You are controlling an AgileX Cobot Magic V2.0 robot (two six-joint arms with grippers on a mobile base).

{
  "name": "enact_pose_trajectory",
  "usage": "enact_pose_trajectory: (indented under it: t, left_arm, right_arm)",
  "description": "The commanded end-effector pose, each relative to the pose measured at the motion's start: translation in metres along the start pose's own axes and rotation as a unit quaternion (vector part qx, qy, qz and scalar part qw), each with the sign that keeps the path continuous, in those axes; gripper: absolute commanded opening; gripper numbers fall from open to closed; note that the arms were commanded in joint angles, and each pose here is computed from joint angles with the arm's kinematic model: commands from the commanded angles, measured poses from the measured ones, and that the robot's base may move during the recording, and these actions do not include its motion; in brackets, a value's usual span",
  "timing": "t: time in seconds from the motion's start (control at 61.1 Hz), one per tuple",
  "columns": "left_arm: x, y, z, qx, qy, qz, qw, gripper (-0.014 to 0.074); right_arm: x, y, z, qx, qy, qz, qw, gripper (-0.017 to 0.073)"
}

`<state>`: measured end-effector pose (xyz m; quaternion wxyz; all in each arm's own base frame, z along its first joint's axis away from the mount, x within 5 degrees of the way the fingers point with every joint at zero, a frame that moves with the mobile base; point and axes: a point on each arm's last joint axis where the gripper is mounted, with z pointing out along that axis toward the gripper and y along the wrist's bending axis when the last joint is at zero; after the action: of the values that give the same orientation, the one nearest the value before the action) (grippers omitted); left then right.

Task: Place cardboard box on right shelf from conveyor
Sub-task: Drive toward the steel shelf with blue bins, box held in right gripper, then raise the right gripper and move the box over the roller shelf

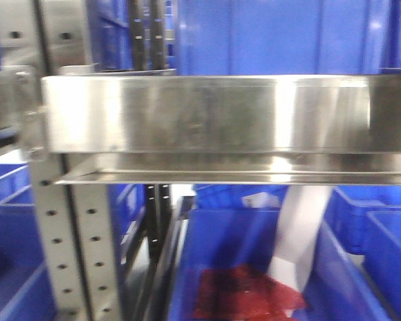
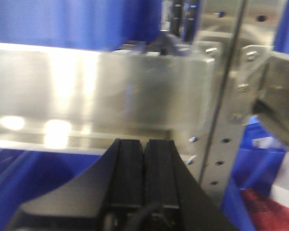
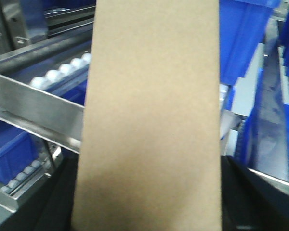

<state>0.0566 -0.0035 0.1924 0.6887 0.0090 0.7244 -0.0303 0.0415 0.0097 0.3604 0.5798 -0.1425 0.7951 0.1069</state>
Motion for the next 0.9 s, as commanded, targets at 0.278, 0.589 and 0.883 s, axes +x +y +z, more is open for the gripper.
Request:
enact_pose_trajectory:
  t: [0.278, 0.589, 0.883]
  left_arm:
    - [-0.0056, 0.0005, -0.0009, -0.003, -0.046, -0.003, 0.999, -0.0116]
    - [-0.0056, 0.0005, -0.0009, -0.003, -0.046, -0.003, 0.999, -0.0116]
    - [-0.0056, 0.0005, -0.0009, -0.003, -0.046, -0.003, 0.999, -0.0116]
  right_arm:
    - [-0.0164, 0.0002, -0.0034, 0.0, -0.058, -0.008, 0.998, 0.0141]
    - [-0.0164, 0.0002, -0.0034, 0.0, -0.058, -0.008, 0.998, 0.0141]
    - [-0.0167, 0.0002, -0.0034, 0.0, -0.06, -0.009, 0.998, 0.0141]
